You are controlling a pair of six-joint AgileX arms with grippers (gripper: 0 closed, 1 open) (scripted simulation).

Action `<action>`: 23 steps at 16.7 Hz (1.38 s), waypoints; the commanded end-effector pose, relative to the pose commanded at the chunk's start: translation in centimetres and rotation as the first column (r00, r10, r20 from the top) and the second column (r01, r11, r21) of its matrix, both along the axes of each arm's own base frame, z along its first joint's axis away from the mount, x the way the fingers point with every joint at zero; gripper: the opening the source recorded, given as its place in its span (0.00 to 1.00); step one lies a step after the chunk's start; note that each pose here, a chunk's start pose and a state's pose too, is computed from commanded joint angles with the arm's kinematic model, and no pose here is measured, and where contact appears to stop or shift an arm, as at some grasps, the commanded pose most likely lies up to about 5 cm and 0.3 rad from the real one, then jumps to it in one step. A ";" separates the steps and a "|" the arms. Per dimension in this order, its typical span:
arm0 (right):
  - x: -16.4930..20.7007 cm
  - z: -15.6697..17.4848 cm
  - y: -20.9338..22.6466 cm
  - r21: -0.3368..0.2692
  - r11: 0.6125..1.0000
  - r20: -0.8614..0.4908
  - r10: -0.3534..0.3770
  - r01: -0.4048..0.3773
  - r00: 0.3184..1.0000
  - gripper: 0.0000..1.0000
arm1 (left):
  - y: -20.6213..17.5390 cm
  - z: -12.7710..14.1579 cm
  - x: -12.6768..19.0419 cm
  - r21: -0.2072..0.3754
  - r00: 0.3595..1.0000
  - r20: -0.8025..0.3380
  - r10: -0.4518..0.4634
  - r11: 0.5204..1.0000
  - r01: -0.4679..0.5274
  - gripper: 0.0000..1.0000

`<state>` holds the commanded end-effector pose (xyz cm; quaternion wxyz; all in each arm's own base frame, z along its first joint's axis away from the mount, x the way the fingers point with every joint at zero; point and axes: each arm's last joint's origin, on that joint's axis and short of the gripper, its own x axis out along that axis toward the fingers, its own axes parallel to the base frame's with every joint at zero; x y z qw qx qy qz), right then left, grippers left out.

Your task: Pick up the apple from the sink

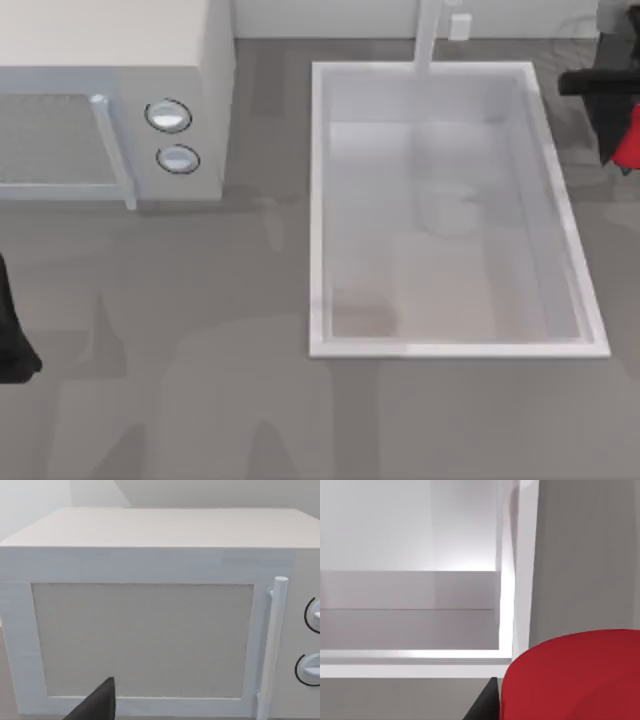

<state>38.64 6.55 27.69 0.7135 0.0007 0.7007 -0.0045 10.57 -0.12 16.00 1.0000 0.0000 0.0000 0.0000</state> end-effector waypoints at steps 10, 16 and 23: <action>-1.5 -0.9 -7.2 0.004 1.000 -0.023 -0.001 0.002 1.000 0.00 | 0.0 0.0 0.0 0.000 1.000 0.000 0.000 1.000 0.000 1.00; -1.0 -6.5 -7.3 0.005 1.000 -0.012 -0.002 0.002 1.000 0.00 | 0.0 0.0 0.0 0.000 1.000 0.000 0.000 1.000 0.000 1.00; -1.6 -11.7 -7.3 0.006 1.000 -0.018 -0.003 0.003 1.000 0.00 | 0.0 0.0 0.0 0.000 1.000 0.000 0.000 1.000 0.000 1.00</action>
